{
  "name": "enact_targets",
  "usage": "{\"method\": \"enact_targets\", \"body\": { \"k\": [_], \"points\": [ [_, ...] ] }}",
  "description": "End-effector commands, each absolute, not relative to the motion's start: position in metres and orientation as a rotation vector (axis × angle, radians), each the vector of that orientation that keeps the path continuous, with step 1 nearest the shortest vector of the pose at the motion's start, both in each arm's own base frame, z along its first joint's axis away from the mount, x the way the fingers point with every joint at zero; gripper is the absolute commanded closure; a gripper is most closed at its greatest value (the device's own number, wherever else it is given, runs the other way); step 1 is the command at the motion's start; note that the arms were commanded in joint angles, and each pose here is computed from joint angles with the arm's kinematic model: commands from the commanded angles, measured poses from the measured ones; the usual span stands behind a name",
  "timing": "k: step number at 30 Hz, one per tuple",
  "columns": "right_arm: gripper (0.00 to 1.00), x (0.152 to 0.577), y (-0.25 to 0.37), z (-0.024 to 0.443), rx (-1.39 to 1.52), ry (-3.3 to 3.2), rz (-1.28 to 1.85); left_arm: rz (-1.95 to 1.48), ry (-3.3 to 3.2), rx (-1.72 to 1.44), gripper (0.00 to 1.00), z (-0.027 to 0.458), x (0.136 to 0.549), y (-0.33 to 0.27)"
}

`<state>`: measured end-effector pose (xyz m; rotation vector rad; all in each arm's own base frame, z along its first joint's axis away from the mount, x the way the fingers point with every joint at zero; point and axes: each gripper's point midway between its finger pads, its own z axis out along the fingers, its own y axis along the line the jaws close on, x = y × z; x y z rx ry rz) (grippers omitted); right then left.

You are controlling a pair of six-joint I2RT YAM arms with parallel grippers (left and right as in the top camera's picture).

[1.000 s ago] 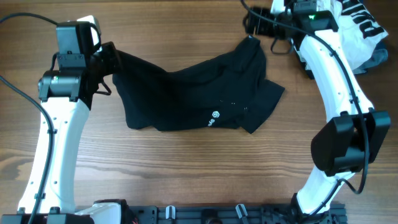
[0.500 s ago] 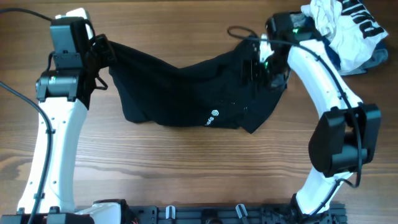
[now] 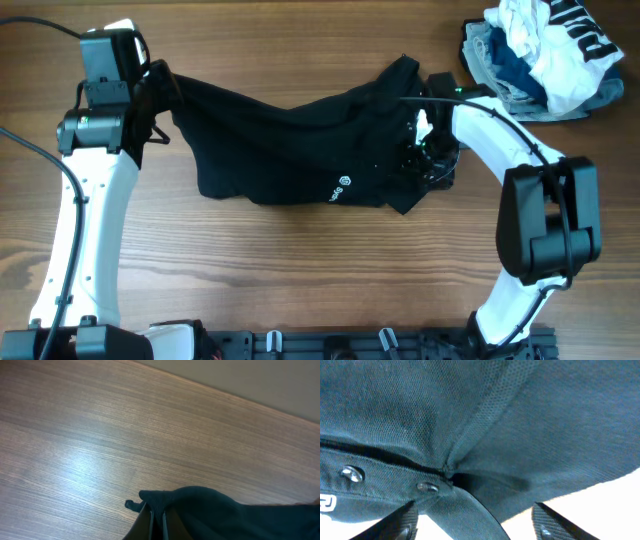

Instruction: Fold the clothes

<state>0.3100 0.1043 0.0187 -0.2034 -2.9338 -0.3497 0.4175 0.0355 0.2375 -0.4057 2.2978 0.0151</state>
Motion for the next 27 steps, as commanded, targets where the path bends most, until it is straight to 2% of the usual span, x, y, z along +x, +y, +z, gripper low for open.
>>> {"method": "enact_targets", "body": {
  "k": [1, 2, 4, 8, 10, 17, 20, 23, 24, 26, 27],
  "points": [
    [0.68, 0.3, 0.119, 0.012, -0.205, -2.921, -0.365, 0.046, 2.296, -0.403, 0.96, 0.238, 0.418, 0.041],
    [0.84, 0.301, 0.121, 0.012, -0.199, -2.932, -0.356, 0.046, 2.297, -0.403, 0.96, 0.238, 0.418, 0.041],
    [0.96, 0.305, 0.123, 0.013, -0.195, -2.95, -0.364, 0.047, 2.301, -0.403, 0.96, 0.238, 0.418, 0.041],
    [0.96, 0.332, 0.125, 0.034, 0.016, -3.07, -0.432, 0.05, 2.323, -0.406, 0.96, 0.233, 0.414, 0.041],
    [0.96, 0.364, 0.125, 0.068, 0.159, -3.193, -0.467, 0.052, 2.337, -0.407, 0.96, 0.231, 0.412, 0.041],
    [0.96, 0.466, 0.102, 0.17, 0.108, -3.612, -0.436, 0.055, 2.351, -0.408, 0.96, 0.228, 0.41, 0.041],
    [0.96, 0.491, 0.097, 0.183, 0.096, -3.719, -0.462, 0.056, 2.357, -0.409, 0.96, 0.227, 0.409, 0.041],
    [0.95, 0.486, 0.097, 0.174, 0.089, -3.679, -0.465, 0.057, 2.367, -0.41, 0.96, 0.224, 0.408, 0.041],
    [0.89, 0.478, 0.098, 0.168, 0.089, -3.637, -0.469, 0.058, 2.372, -0.41, 0.96, 0.223, 0.408, 0.041],
    [0.54, 0.456, 0.097, 0.154, 0.07, -3.531, -0.445, 0.058, 2.377, -0.41, 0.96, 0.222, 0.408, 0.041],
    [0.44, 0.447, 0.096, 0.149, 0.039, -3.489, -0.432, 0.059, 2.378, -0.411, 0.96, 0.221, 0.408, 0.041]
  ]
}}
